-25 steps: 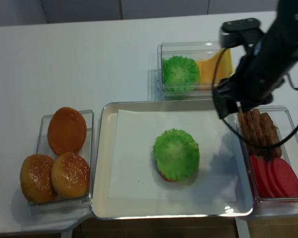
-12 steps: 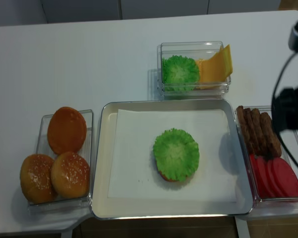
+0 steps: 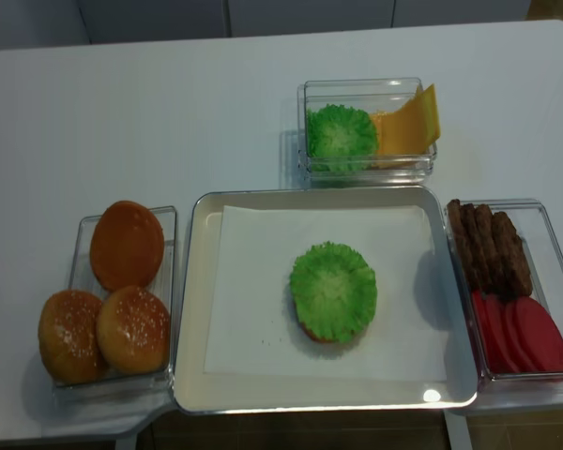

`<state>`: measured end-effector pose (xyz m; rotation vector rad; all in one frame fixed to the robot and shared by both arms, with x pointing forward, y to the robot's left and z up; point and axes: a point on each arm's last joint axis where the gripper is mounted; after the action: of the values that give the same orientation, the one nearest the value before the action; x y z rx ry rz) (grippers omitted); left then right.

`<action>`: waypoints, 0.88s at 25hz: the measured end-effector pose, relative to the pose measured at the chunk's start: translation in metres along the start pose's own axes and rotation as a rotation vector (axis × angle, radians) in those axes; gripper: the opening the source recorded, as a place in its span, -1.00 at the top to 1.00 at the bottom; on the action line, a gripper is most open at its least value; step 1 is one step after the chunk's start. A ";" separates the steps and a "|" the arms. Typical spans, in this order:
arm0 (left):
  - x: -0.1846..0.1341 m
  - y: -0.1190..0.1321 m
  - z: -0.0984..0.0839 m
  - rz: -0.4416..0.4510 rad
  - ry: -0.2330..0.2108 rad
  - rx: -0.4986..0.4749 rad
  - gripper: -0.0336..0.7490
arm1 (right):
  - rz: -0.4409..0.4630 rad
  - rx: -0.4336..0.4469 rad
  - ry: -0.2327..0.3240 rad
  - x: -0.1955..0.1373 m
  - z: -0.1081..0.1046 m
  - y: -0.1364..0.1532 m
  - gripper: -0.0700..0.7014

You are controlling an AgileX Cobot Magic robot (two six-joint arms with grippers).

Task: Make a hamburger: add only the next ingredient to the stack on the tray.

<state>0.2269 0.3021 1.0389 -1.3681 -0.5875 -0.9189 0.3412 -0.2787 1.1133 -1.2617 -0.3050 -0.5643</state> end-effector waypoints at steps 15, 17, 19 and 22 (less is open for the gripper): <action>0.000 0.000 0.000 0.000 0.000 0.000 -0.21 | -0.210 0.067 -0.053 -0.089 -0.019 -0.025 -0.42; 0.000 0.000 0.000 0.000 0.000 0.000 -0.21 | -0.241 0.071 -0.060 -0.100 -0.023 -0.024 -0.42; 0.000 0.000 0.000 0.000 0.000 0.000 -0.21 | -0.265 0.075 -0.064 -0.109 -0.026 -0.021 -0.42; 0.000 0.000 0.000 0.000 0.000 0.000 -0.21 | -0.291 0.076 -0.068 -0.120 -0.031 -0.016 -0.42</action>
<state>0.2269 0.3021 1.0389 -1.3681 -0.5875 -0.9189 0.2304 -0.2834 1.0558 -1.1720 -0.5678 -0.7516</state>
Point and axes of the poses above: a point on each arm's last joint axis where the gripper is mounted, y pointing out along that axis toward the gripper, z along the wrist's bending axis when the last joint is at zero, x = y × z, and after that the axes turned 14 degrees about y, right-handed
